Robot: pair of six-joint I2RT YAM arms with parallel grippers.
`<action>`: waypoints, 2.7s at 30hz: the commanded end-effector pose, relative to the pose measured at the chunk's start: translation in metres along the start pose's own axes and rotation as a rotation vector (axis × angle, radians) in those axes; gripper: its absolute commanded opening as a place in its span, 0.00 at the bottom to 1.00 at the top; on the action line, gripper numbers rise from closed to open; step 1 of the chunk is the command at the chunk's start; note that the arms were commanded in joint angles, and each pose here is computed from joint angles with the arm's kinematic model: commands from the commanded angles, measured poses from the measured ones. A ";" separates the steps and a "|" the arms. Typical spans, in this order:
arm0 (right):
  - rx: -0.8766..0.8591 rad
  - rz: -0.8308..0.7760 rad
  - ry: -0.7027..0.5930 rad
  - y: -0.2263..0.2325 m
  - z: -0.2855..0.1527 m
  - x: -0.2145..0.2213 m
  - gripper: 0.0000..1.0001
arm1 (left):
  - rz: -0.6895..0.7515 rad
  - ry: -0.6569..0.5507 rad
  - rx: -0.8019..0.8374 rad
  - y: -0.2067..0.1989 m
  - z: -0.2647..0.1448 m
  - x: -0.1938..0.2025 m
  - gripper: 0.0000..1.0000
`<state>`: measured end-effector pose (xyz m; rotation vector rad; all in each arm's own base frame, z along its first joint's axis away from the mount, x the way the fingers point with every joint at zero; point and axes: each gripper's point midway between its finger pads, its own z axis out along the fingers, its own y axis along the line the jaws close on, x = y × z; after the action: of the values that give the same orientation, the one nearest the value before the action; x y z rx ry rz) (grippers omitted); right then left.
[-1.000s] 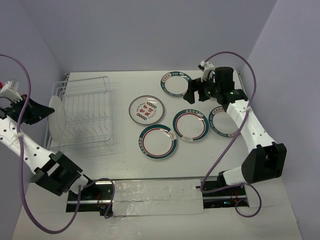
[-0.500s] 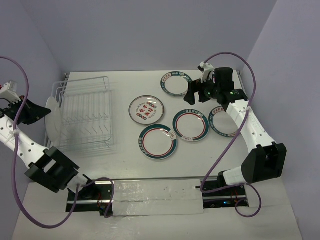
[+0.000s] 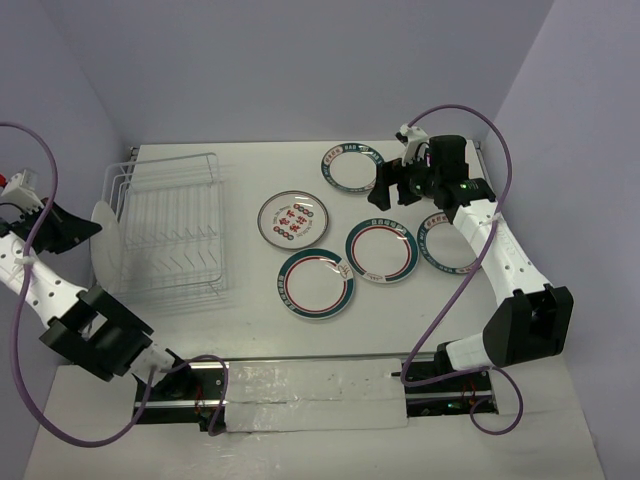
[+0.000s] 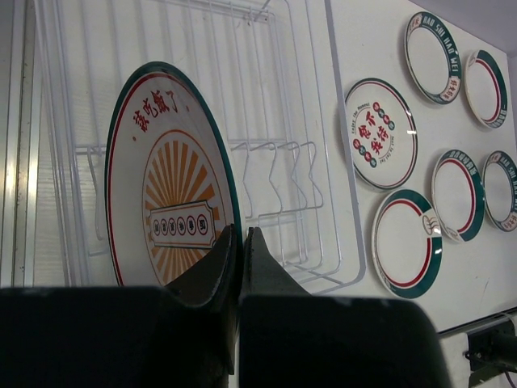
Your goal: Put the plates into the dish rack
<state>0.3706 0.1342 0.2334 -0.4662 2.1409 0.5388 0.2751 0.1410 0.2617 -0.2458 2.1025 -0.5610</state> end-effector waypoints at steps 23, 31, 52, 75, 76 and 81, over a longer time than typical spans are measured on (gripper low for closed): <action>-0.003 -0.040 -0.040 0.005 -0.006 -0.020 1.00 | 0.239 -0.176 -0.443 0.032 -0.031 -0.039 0.83; 0.005 -0.050 -0.041 0.005 -0.006 -0.020 1.00 | 0.444 -0.301 -0.496 -0.029 -0.042 -0.085 0.96; 0.080 0.058 0.007 -0.024 -0.005 0.005 1.00 | 1.399 0.127 0.230 -0.241 0.177 0.140 0.78; 0.135 0.105 0.036 -0.051 -0.007 0.005 1.00 | 2.018 -0.026 0.584 -0.222 0.250 0.240 0.70; 0.138 0.105 0.042 -0.052 -0.007 0.006 1.00 | 2.027 -0.028 0.593 -0.221 0.252 0.244 0.70; 0.152 0.099 0.049 -0.056 -0.008 0.004 1.00 | 2.100 -0.062 0.603 -0.218 0.278 0.254 0.69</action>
<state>0.3824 0.0878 0.2044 -0.2993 2.2793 0.4501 0.3394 -0.2072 0.0371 1.9573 1.1907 0.1657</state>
